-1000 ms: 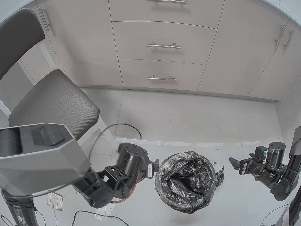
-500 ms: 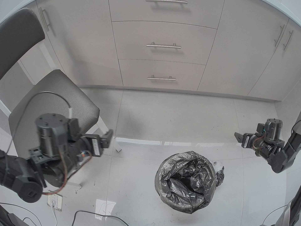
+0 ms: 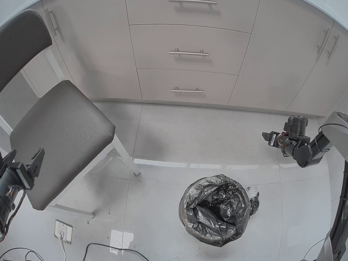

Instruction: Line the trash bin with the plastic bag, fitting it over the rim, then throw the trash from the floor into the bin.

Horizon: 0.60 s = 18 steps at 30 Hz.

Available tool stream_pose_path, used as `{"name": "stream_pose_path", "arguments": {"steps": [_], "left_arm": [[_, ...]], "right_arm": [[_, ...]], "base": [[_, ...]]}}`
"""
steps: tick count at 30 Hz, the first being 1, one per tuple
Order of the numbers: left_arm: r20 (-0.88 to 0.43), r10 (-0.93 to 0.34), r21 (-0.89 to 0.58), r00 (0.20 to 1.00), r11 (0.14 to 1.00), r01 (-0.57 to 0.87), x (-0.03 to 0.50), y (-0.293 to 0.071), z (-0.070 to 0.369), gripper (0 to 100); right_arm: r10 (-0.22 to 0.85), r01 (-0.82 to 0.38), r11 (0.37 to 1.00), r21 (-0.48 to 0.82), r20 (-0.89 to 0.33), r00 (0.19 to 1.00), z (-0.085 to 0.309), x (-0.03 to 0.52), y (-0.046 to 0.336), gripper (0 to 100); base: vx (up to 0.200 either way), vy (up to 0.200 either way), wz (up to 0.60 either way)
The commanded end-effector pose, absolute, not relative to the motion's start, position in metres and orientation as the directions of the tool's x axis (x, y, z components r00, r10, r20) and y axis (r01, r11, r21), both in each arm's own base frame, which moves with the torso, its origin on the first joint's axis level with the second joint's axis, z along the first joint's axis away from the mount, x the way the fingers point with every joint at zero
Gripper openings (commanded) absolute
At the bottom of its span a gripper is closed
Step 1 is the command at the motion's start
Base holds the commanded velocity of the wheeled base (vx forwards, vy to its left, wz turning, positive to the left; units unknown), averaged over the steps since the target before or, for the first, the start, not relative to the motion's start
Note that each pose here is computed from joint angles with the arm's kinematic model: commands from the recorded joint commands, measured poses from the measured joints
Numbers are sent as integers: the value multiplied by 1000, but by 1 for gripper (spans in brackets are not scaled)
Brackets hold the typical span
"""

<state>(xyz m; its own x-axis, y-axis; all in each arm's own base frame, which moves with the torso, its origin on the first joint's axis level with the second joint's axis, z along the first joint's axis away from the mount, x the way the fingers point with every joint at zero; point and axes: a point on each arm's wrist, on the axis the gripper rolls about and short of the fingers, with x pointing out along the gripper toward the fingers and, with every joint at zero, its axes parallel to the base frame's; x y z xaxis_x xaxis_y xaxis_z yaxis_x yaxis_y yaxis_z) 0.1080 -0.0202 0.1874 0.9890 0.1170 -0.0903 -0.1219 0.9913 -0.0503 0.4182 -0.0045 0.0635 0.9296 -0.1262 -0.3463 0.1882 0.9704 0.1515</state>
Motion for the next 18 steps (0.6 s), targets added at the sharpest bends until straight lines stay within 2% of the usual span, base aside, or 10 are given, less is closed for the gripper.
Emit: {"name": "stream_pose_path", "arguments": {"steps": [1,6,14,18], "left_arm": [[10,171,-73,985,983,-170,22,4,176,100],[-43,164,-59,986,984,-166,0,8,153,100],[-33,185,-66,982,980,-186,-12,10,116,100],[-50,219,-65,974,973,-222,-13,10,106,100]], "right_arm": [[-162,248,959,137,-454,876,-11,475,-23,100],[-185,277,952,127,-481,857,-43,495,-36,100],[-211,310,944,113,-514,832,-93,510,-53,100],[-213,306,947,101,-515,830,-95,514,-55,100]], "base": [[0,0,0],[0,0,0],[0,0,0],[0,0,0]]}}
